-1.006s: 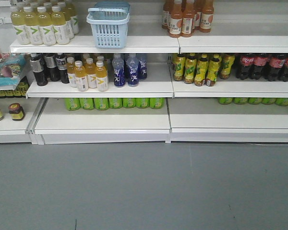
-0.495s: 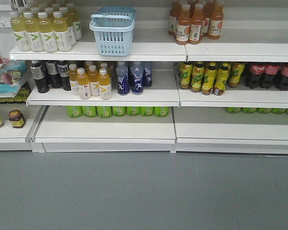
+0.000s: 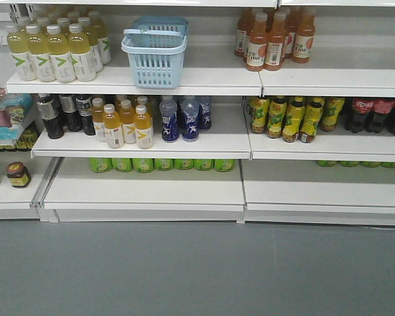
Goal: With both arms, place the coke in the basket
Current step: 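Drive the base toward the shelf holding the light-blue basket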
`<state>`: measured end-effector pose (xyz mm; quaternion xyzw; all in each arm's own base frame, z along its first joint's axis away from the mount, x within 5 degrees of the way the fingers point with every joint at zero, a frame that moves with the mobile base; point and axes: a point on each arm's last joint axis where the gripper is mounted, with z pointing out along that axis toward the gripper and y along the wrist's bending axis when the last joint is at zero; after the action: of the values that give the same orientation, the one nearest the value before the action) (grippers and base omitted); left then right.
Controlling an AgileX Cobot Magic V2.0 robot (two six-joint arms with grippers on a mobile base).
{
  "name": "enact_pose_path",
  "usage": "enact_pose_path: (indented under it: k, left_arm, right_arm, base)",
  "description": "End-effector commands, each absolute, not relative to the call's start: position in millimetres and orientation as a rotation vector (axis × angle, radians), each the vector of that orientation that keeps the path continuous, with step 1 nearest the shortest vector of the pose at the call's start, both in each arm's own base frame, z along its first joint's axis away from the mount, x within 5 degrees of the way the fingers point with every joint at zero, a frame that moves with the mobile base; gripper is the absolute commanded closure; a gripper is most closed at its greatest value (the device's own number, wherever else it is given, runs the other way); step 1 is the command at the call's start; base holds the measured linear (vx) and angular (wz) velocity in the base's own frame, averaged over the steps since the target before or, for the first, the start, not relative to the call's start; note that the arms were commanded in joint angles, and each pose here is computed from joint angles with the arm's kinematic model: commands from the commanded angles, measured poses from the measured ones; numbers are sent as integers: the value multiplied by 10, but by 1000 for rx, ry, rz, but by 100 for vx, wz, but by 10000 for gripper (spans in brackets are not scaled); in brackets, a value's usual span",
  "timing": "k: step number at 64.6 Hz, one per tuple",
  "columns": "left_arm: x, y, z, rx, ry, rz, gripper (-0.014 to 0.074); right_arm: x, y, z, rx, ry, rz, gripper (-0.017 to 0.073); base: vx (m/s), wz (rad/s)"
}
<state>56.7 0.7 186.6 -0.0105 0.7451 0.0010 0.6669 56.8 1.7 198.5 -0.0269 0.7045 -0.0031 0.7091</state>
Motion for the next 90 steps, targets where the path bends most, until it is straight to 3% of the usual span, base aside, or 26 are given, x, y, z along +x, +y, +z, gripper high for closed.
enact_pose_path:
  k: [1, 90]
  left_arm:
    - [558, 9, 1949, -30, 1586, -1, 600]
    - [558, 9, 1949, -30, 1586, -1, 600]
  right_arm:
    - [556, 18, 2022, -64, 1485, -18, 568]
    - [556, 18, 2022, -64, 1485, -18, 568]
  base:
    - [14, -1]
    - [14, -1]
